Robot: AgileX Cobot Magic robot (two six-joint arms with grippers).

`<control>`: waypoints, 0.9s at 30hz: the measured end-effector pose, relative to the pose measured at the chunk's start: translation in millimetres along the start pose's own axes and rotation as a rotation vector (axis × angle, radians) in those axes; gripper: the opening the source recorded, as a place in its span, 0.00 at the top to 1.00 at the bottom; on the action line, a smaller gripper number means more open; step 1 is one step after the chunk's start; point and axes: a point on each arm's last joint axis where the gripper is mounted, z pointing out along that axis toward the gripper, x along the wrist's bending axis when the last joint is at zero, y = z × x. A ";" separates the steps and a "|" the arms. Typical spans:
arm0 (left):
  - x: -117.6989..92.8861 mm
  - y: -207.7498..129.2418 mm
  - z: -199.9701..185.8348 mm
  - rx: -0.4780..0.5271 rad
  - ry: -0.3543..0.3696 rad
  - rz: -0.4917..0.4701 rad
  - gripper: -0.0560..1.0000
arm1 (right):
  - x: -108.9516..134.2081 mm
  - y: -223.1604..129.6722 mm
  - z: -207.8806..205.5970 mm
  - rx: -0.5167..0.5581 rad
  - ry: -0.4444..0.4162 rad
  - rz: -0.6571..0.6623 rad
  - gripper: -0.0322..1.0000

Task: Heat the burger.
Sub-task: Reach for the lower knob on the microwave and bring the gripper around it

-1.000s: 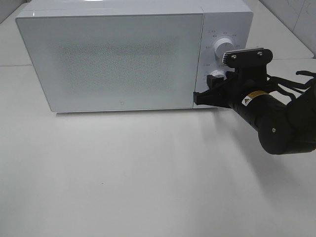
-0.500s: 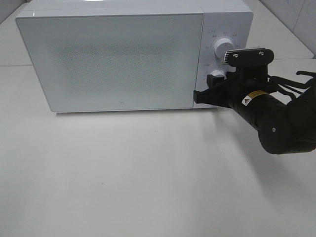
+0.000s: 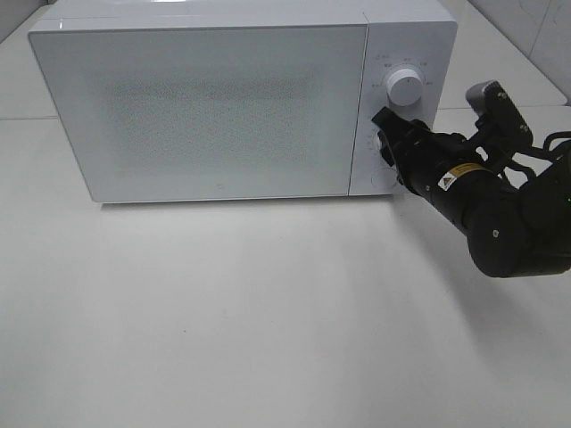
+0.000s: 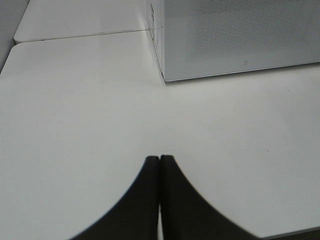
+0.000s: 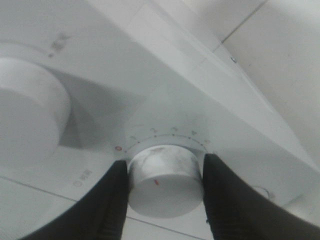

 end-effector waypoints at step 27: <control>0.0 0.0 0.0 0.000 0.000 0.000 0.95 | -2.5 -1.4 -0.7 -0.003 0.033 0.629 0.52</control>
